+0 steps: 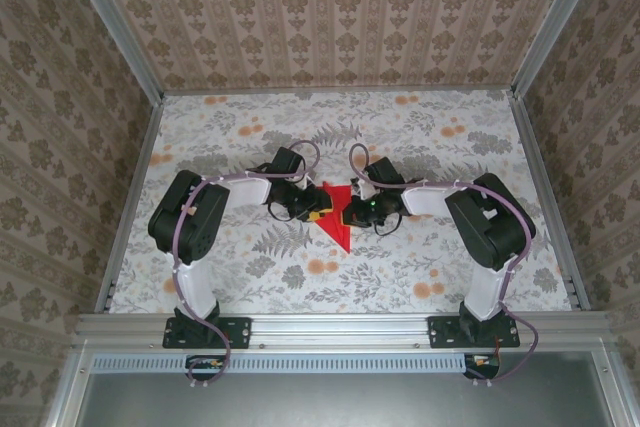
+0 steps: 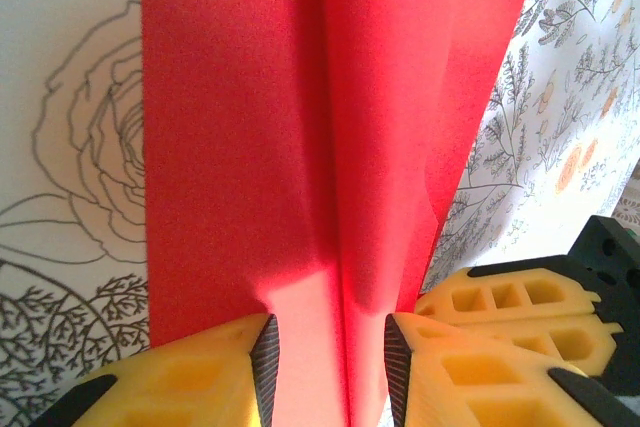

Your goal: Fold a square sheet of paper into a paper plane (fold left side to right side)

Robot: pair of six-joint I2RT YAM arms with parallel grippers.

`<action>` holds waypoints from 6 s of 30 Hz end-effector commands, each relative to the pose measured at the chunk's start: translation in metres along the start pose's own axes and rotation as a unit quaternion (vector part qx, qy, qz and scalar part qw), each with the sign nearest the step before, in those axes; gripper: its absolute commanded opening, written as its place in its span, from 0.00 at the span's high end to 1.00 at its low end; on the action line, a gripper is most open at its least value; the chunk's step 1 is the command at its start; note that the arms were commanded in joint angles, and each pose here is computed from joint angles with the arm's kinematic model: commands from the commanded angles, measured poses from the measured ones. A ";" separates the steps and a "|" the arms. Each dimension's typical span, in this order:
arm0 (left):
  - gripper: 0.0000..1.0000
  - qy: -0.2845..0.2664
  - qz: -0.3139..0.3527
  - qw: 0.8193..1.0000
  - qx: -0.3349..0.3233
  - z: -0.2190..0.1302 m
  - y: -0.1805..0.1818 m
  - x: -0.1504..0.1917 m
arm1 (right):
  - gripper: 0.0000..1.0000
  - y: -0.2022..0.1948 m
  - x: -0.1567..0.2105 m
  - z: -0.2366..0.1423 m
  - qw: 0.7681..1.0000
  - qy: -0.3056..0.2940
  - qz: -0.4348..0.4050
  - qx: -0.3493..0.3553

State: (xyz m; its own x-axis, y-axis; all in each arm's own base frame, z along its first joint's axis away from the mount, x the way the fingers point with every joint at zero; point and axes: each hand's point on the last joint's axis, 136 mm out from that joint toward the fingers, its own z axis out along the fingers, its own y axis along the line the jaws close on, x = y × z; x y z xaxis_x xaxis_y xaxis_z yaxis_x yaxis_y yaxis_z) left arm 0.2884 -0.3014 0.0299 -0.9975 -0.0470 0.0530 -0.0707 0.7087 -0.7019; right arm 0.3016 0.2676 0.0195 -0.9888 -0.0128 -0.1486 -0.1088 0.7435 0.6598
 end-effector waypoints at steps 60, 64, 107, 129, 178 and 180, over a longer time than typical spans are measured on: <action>0.64 0.006 -0.011 1.000 -0.023 0.005 0.010 0.001 | 1.00 -0.020 -0.010 -0.008 0.998 -0.006 -0.013 0.066; 0.64 0.006 -0.011 1.000 -0.022 0.005 0.010 0.001 | 1.00 -0.022 -0.010 -0.004 0.998 -0.003 -0.012 0.067; 0.77 0.028 0.055 0.998 0.027 0.012 -0.043 -0.013 | 1.00 -0.043 0.018 0.008 0.990 0.062 -0.022 0.122; 0.78 0.029 0.025 0.998 -0.042 0.022 0.002 -0.006 | 1.00 -0.046 0.020 0.006 0.988 0.069 -0.030 0.132; 0.79 0.035 0.019 0.997 -0.072 0.021 0.021 0.001 | 0.93 0.045 0.025 -0.033 0.998 0.025 -0.042 -0.031; 0.79 0.035 0.017 0.997 -0.072 0.021 0.022 0.001 | 0.93 0.050 0.021 -0.026 0.998 0.023 -0.036 -0.044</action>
State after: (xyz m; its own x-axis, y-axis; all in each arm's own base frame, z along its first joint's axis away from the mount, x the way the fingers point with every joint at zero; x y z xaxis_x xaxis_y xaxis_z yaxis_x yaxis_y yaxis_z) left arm 0.2992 -0.3219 0.0230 -0.9985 0.0429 0.0350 0.0081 0.7386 -0.6741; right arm 0.2751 0.2693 0.0673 -0.9758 -0.1019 -0.1936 -0.2048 0.7367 0.6445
